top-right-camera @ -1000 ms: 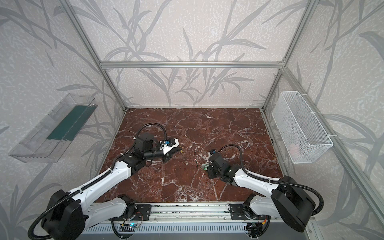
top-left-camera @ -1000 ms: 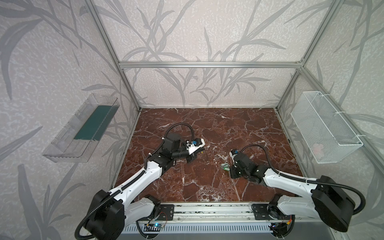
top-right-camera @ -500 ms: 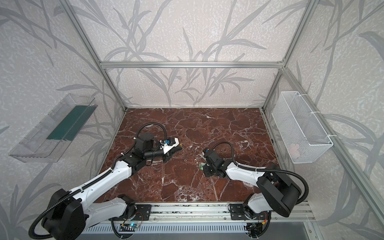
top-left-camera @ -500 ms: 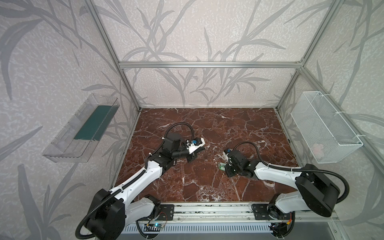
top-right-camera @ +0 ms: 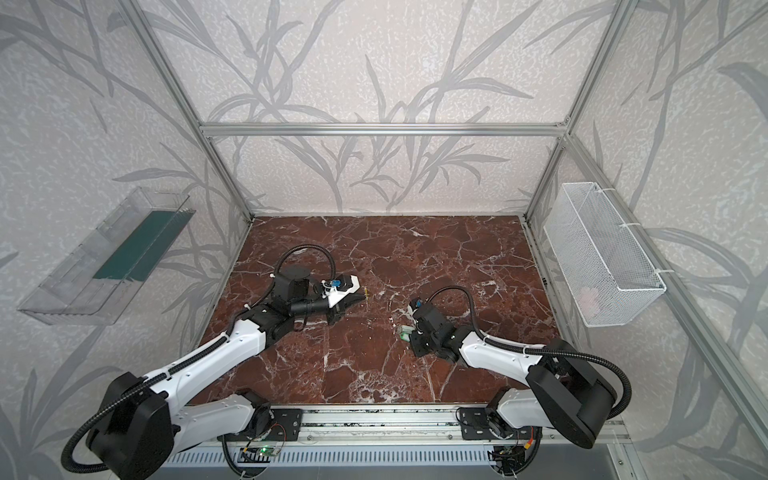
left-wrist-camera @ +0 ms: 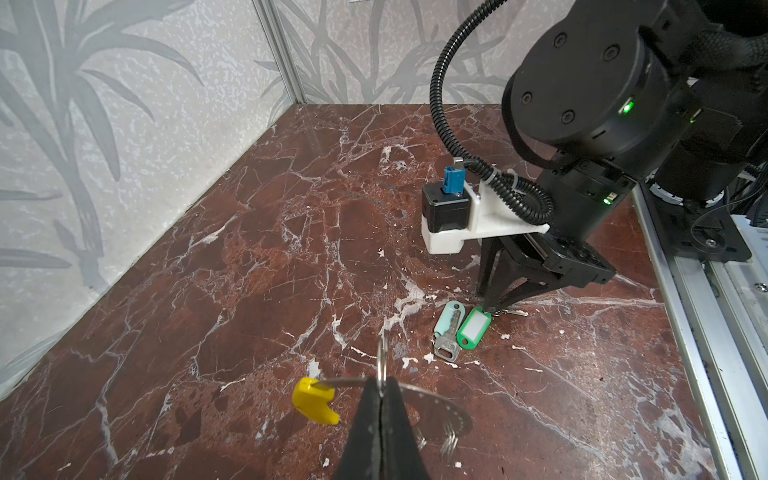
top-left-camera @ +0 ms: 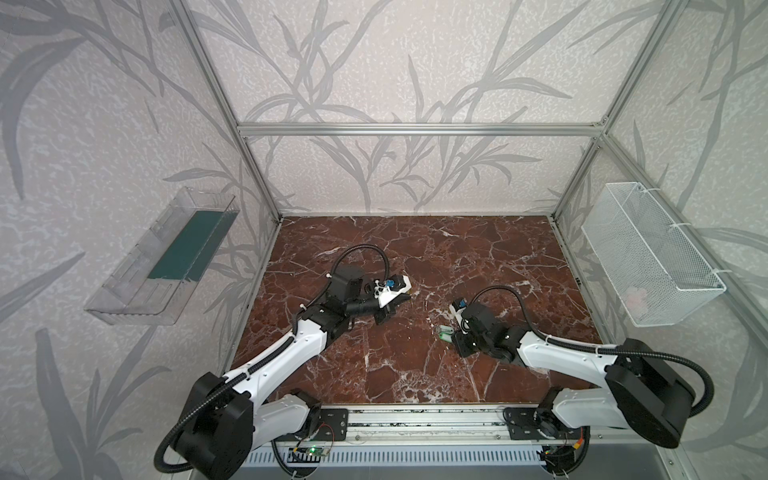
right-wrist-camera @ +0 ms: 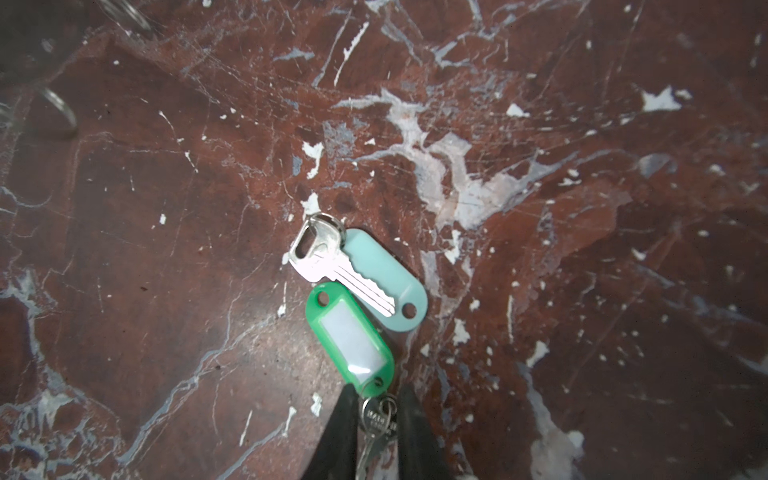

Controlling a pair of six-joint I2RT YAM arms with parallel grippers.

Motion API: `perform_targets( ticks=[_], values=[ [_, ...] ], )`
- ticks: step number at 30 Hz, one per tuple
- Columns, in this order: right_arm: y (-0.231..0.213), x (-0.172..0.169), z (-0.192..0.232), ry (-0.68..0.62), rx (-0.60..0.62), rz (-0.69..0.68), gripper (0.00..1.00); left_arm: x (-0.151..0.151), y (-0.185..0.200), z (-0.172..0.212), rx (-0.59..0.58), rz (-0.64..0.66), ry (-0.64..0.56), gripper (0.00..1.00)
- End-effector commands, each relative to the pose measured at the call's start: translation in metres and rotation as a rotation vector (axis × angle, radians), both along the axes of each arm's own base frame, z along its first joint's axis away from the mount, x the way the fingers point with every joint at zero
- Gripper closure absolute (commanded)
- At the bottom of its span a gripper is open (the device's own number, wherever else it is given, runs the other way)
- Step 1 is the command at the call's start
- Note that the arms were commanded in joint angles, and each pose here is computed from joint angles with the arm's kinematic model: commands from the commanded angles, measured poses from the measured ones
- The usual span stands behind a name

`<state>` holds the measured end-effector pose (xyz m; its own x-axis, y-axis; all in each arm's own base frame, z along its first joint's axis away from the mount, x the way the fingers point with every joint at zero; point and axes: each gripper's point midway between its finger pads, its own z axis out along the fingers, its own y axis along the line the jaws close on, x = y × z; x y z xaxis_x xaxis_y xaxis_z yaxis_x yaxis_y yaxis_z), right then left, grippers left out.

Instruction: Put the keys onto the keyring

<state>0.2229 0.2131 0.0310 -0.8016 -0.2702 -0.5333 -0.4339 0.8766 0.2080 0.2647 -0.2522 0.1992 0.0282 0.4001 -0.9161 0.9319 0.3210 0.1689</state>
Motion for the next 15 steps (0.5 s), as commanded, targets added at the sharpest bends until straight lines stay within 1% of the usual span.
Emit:
perform_targets(
  ticks=[1,6,9,15],
  values=[
    [-0.0006,-0.0032,-0.0017,0.005,-0.01,0.028,0.8,0.0049,-0.0068,0.0232,-0.043,-0.022,-0.057,1.0],
    [0.0021,-0.0023,-0.0008,0.003,-0.014,0.048,0.78,0.0056,-0.0073,0.0238,-0.043,-0.021,-0.058,1.0],
    [0.0018,-0.0046,0.001,0.001,-0.025,0.067,0.76,0.0063,-0.0067,0.0235,-0.041,-0.016,-0.057,1.0],
    [0.0005,-0.0068,-0.004,0.017,-0.064,0.095,0.76,0.0073,-0.0077,0.0225,-0.043,-0.015,-0.054,1.0]
  ],
)
